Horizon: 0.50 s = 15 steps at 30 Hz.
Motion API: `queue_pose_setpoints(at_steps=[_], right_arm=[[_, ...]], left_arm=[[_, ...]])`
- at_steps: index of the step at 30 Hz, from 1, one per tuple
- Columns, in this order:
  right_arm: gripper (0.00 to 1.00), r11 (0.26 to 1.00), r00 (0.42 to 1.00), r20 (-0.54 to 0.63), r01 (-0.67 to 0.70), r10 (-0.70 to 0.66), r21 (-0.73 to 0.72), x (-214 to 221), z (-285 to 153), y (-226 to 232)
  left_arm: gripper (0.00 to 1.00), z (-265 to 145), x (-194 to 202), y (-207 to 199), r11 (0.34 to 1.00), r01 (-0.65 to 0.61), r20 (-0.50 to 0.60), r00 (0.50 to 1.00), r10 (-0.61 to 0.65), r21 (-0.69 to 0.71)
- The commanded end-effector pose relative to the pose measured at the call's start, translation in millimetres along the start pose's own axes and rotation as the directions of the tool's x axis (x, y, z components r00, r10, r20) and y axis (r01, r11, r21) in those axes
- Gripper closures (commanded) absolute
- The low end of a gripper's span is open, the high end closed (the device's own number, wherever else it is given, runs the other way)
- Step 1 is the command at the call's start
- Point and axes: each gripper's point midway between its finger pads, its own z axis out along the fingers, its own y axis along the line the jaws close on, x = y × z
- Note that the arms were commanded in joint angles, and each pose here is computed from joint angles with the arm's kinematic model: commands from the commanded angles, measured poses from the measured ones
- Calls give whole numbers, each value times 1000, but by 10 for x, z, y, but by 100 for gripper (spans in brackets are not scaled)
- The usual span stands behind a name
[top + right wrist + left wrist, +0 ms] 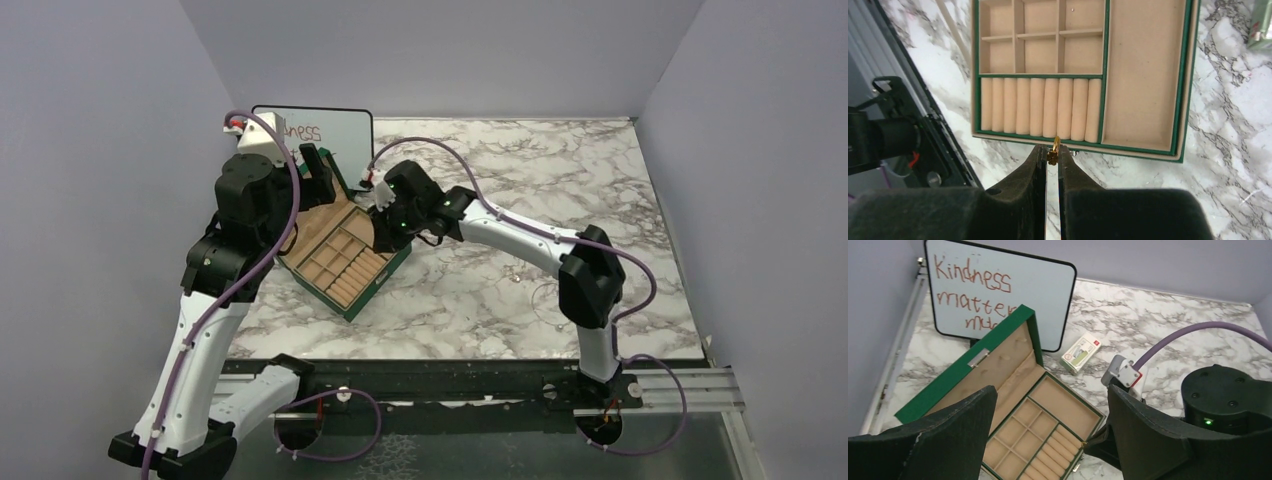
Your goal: Organize the mixed jewelry
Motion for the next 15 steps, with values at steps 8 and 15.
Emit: queue_pose_setpoints(at_steps=[8,15], right_arm=[[90,985,986,-100,142,-132,98,111,454,-204],[90,984,976,-150,168,-157,64,233,615,-227]], left_arm=[[16,-101,-79,197,990,-70,15,997,73,-121],[16,-84,-85,216,987,-76,15,997,79,-142]])
